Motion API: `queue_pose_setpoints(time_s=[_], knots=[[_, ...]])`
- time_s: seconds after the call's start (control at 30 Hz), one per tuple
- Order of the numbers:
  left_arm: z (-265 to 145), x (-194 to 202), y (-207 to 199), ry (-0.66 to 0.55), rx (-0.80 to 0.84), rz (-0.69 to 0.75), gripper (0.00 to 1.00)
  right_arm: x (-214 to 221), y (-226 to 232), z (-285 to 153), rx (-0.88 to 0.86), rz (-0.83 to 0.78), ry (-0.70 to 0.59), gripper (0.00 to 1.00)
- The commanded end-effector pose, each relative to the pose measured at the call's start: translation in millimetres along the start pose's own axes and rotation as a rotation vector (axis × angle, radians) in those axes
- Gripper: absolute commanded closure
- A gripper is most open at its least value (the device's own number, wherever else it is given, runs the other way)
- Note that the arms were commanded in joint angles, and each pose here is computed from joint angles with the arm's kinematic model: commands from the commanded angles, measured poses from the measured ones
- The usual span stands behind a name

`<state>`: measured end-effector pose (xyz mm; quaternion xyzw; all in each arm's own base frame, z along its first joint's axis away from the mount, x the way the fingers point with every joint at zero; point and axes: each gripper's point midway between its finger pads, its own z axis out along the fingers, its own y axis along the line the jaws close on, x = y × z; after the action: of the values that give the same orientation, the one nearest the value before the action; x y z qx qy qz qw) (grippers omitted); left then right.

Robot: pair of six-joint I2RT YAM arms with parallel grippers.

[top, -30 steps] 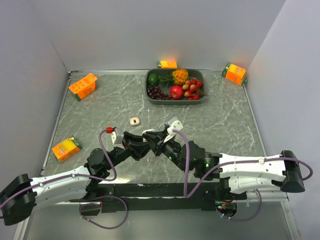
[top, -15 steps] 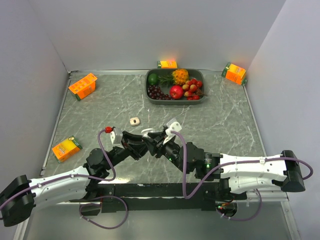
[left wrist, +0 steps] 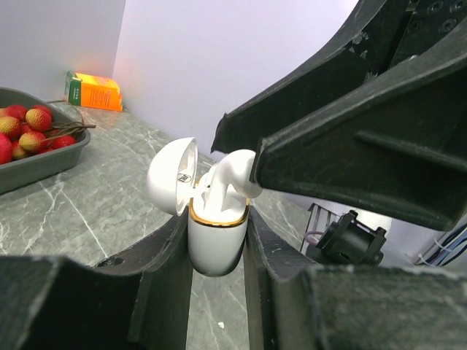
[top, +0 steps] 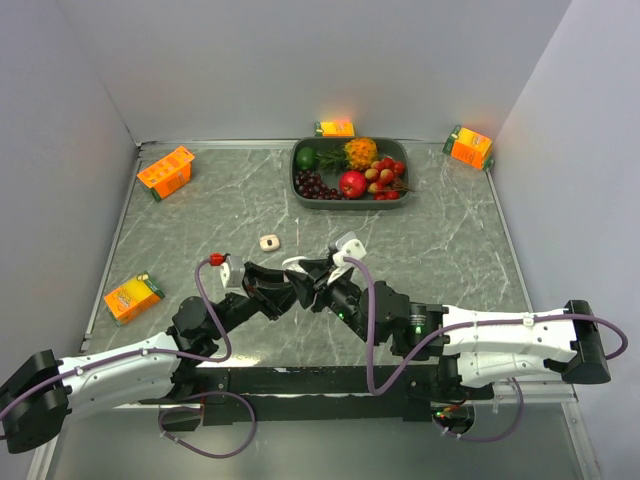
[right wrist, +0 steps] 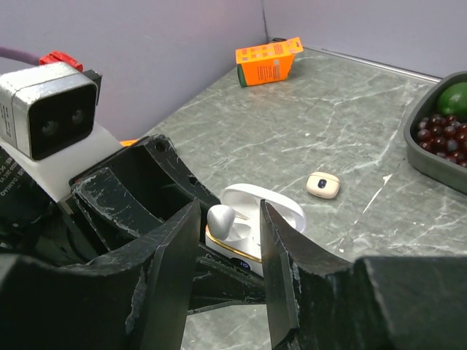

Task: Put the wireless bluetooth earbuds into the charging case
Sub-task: Place the earbud in the charging case, then adjust the earbud with the charging case.

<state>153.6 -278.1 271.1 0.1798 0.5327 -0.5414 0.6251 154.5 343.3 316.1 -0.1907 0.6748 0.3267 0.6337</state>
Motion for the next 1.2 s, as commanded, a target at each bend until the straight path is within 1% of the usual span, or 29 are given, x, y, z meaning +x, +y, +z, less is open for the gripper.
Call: queue_pose_setpoints(time_s=[0.0,0.2,0.3,0.37,0.47,0.5,0.57,0.6,0.63,0.67,0.93,1.17], knots=[[8.1,-31.8,-13.3,-0.098,0.044,0.006,0.99,-37.5,-0.3,-3.2,0.016,0.048,-0.070,0.53],[6.8,-30.2,-12.6,-0.095,0.042,0.009,0.99,-50.9,-3.7,-7.9,0.024,0.058,-0.089,0.46],[6.8,-30.8,-12.5,-0.097,0.042,0.009,0.99,-58.5,-7.5,-10.7,0.036,0.066,-0.099,0.45],[6.7,-31.5,-12.3,-0.099,0.041,0.010,0.99,-59.6,-11.1,-12.6,0.052,0.056,-0.086,0.47],[6.6,-32.4,-12.7,-0.101,0.041,0.014,0.99,-53.9,-11.7,-16.1,0.048,0.025,-0.034,0.56],[6.5,-32.7,-12.4,-0.102,0.040,0.017,0.99,-52.9,-8.7,-17.7,0.029,0.030,-0.018,0.63],[6.7,-32.5,-12.7,-0.100,0.041,0.015,0.99,-52.7,-6.4,-20.6,0.005,0.020,0.002,0.71],[6.3,-31.6,-12.4,-0.097,0.039,0.015,0.99,-50.8,-3.6,-23.3,-0.017,0.024,0.017,0.82],[6.2,-32.4,-11.8,-0.099,0.037,0.017,0.99,-50.2,-3.0,-24.8,-0.026,0.022,0.025,0.89],[5.7,-32.2,-12.1,-0.099,0.039,0.017,0.99,-47.5,-1.7,-27.0,-0.038,0.021,0.042,1.00],[5.5,-32.8,-11.7,-0.097,0.034,0.022,0.99,-42.7,19.0,-36.0,-0.171,0.024,0.093,1.00],[6.6,-31.2,-12.4,-0.089,0.039,0.024,0.99,-38.8,30.3,-32.6,-0.211,-0.001,0.128,1.00]])
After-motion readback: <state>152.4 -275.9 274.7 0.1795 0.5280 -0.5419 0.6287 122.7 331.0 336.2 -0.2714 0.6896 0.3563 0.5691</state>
